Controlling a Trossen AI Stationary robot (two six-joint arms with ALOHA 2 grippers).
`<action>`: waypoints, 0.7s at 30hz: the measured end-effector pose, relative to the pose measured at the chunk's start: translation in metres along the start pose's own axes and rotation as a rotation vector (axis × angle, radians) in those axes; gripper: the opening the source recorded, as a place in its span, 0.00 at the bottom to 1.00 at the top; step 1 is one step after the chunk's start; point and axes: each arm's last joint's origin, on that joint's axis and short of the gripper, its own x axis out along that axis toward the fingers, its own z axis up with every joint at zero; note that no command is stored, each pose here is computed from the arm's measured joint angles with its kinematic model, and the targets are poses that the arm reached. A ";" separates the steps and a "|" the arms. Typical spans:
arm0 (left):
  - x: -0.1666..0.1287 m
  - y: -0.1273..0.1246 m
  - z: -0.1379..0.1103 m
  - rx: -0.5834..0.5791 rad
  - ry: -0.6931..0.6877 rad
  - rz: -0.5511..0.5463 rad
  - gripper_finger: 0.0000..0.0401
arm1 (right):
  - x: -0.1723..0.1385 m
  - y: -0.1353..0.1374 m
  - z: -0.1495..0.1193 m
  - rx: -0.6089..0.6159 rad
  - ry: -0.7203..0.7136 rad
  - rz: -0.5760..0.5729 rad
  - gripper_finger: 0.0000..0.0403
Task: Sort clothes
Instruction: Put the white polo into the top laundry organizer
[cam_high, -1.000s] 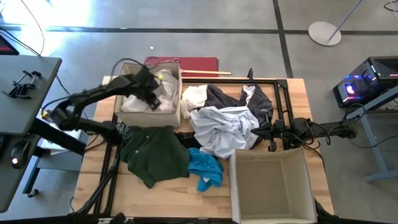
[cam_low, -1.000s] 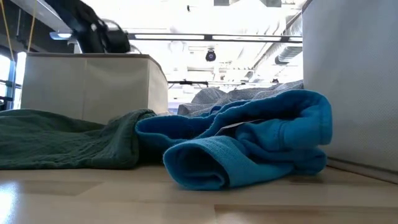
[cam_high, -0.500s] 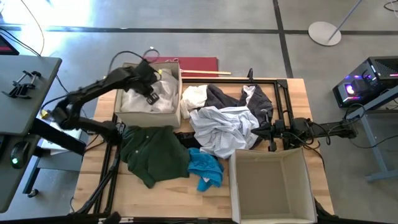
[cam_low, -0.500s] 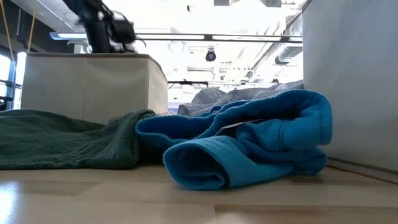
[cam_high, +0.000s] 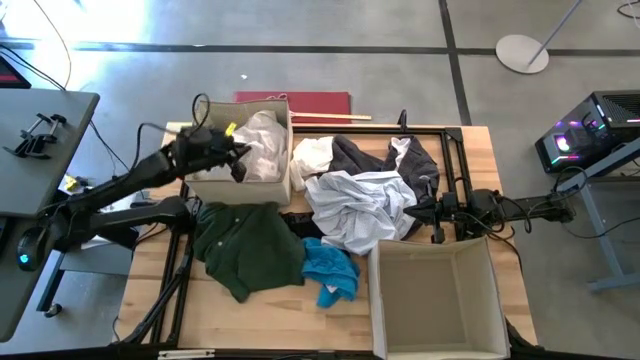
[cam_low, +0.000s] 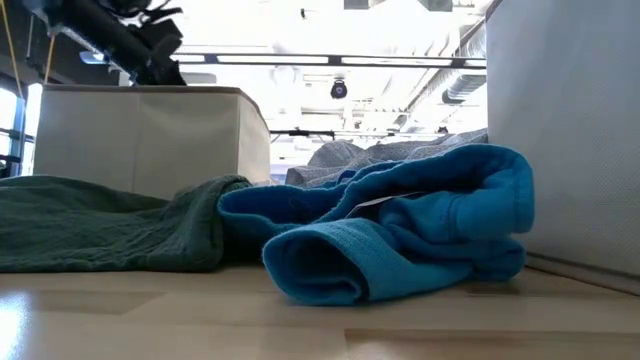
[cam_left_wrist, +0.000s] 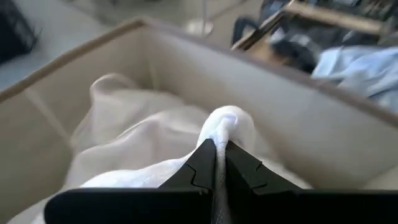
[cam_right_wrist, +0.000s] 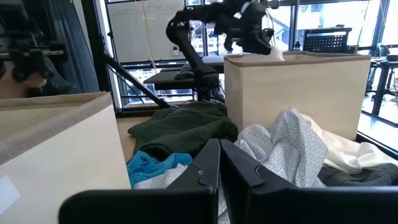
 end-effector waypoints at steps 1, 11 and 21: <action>-0.001 -0.002 -0.004 -0.002 -0.030 -0.013 0.03 | 0.000 0.000 0.000 0.000 0.000 0.000 0.00; -0.007 -0.009 -0.016 -0.015 -0.114 -0.059 0.03 | 0.000 0.000 0.000 -0.004 -0.001 -0.003 0.00; -0.010 -0.009 0.001 0.084 -0.290 -0.048 0.03 | -0.002 -0.003 0.017 0.360 -0.191 -0.080 0.00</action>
